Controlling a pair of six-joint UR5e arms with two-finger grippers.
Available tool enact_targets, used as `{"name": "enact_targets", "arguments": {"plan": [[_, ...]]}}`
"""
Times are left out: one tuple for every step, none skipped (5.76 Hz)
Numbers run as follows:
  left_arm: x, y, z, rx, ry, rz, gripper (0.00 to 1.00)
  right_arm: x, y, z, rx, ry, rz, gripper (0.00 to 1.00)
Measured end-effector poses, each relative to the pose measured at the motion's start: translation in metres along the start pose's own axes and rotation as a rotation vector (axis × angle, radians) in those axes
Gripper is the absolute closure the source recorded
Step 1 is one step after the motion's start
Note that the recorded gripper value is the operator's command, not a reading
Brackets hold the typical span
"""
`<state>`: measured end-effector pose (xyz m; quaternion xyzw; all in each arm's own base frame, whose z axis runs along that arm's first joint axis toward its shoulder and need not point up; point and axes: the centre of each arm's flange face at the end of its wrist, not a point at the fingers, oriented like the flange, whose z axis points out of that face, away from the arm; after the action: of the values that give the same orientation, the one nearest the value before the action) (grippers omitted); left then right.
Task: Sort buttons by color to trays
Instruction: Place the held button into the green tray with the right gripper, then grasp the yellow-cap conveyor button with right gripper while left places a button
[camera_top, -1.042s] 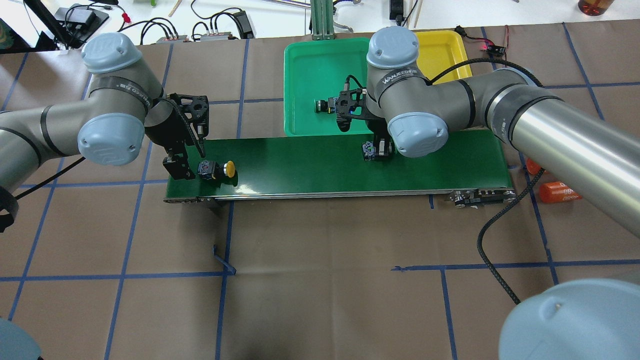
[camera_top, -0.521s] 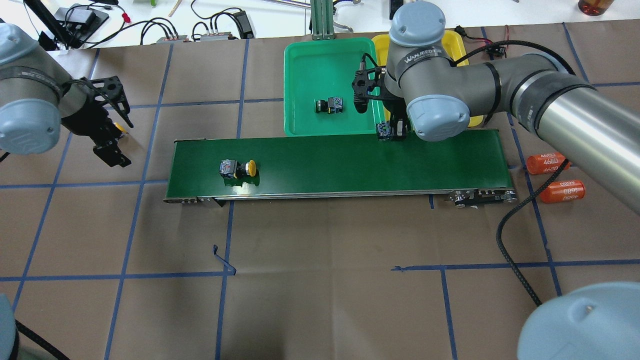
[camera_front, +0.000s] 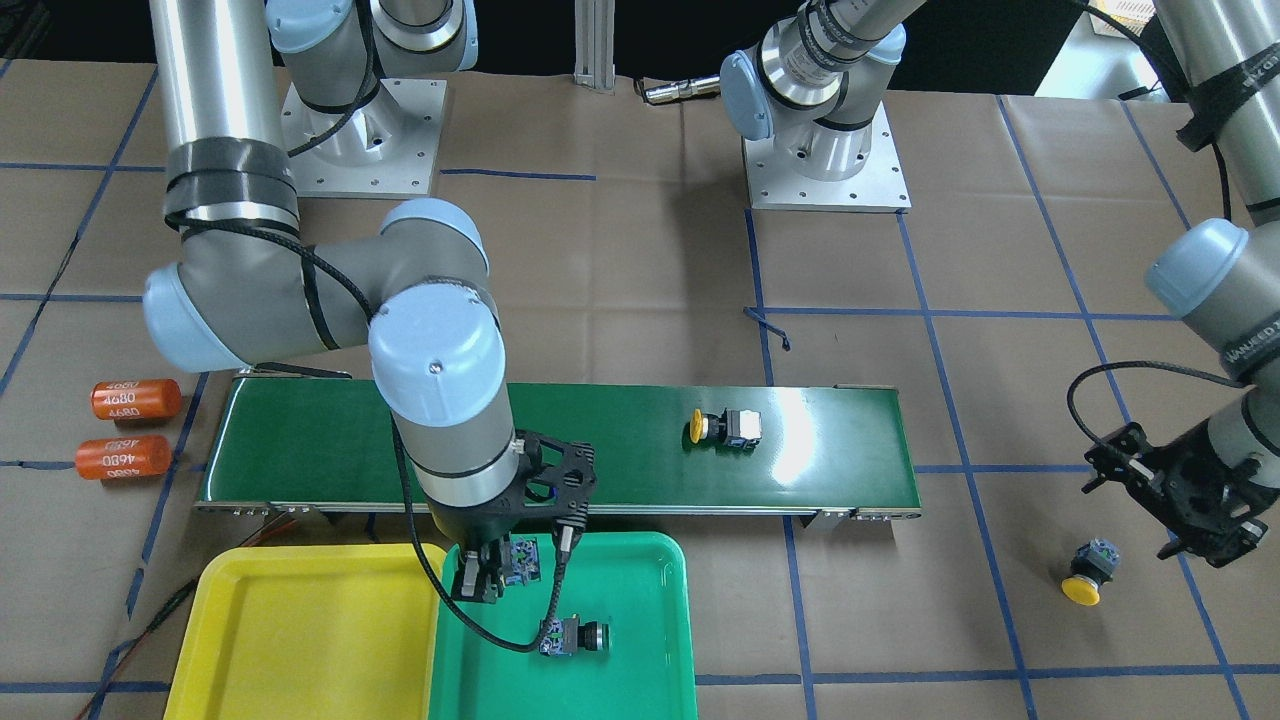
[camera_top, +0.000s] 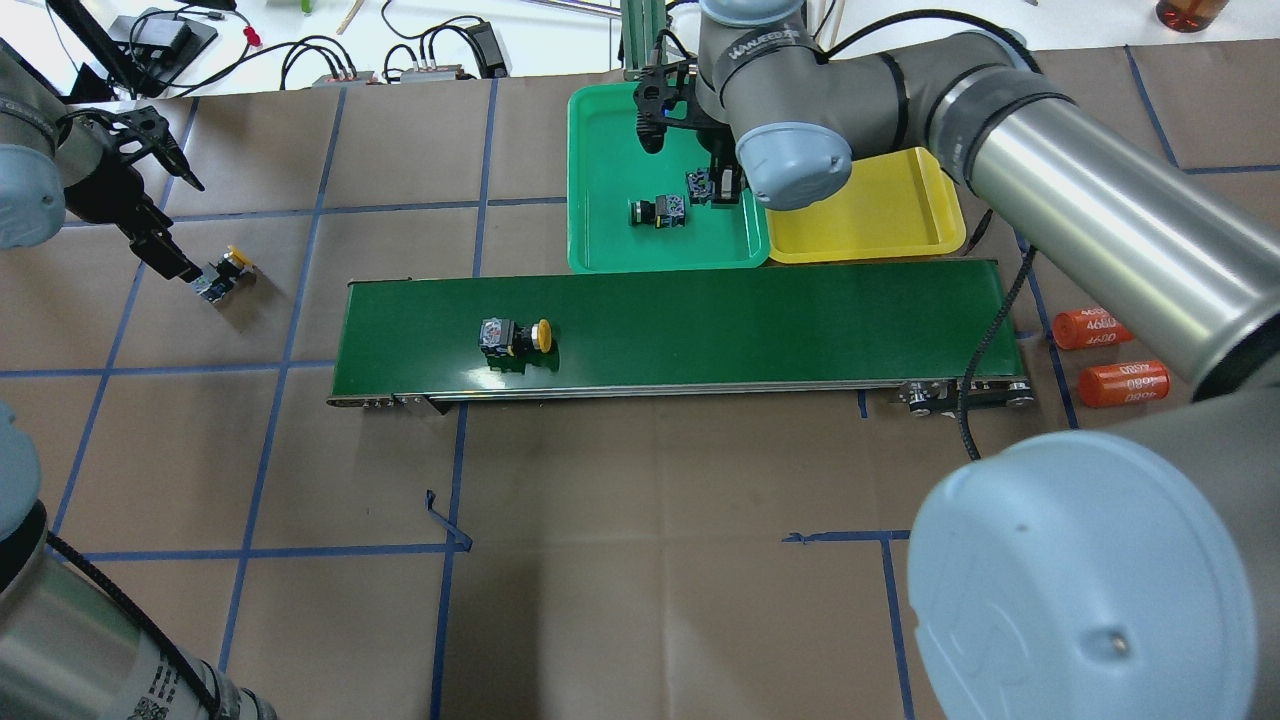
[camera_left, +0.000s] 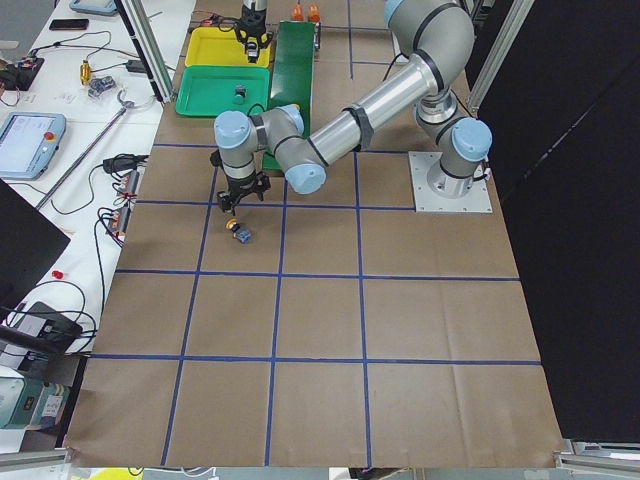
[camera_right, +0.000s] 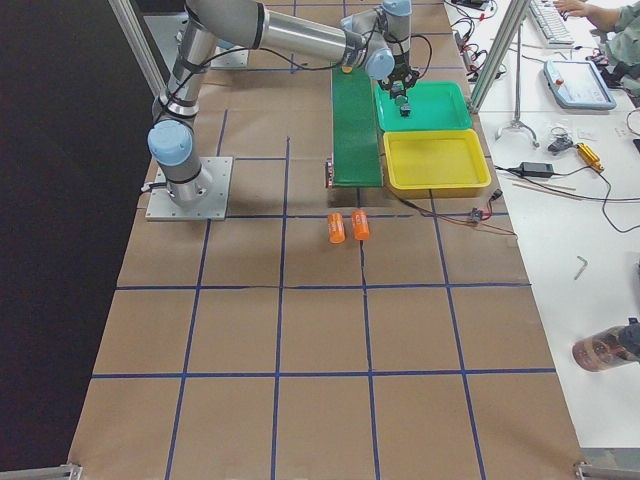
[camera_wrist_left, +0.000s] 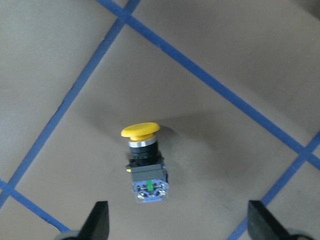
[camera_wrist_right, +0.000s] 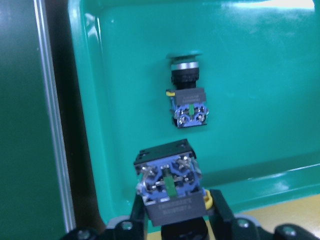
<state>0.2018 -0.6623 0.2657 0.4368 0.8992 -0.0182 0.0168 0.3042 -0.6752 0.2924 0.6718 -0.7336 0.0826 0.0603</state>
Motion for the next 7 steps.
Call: {"name": "enact_targets", "arguments": {"plan": [[-0.022,-0.003,0.022,0.000,0.000,-0.025,0.04,0.002,-0.012,0.016,0.011,-0.029,0.000,0.00],[-0.035,-0.005,0.044,-0.002,0.006,-0.036,0.04,0.000,-0.015,0.021,0.015,-0.062,0.000,0.00],[-0.038,-0.005,0.062,-0.008,0.028,-0.039,0.18,-0.002,-0.015,0.016,0.011,-0.083,0.002,0.00],[-0.034,-0.004,0.074,-0.012,0.054,-0.036,0.57,-0.007,-0.012,0.000,0.000,-0.114,0.003,0.00],[-0.029,-0.003,0.083,-0.014,0.071,-0.031,0.94,-0.020,-0.006,-0.021,-0.026,-0.182,0.015,0.00],[-0.027,-0.002,0.084,-0.015,0.073,-0.030,1.00,-0.040,0.002,-0.040,-0.055,-0.256,0.032,0.00],[-0.026,-0.003,0.077,-0.016,0.066,-0.033,1.00,-0.063,0.011,-0.053,-0.069,-0.293,0.038,0.00]]}}
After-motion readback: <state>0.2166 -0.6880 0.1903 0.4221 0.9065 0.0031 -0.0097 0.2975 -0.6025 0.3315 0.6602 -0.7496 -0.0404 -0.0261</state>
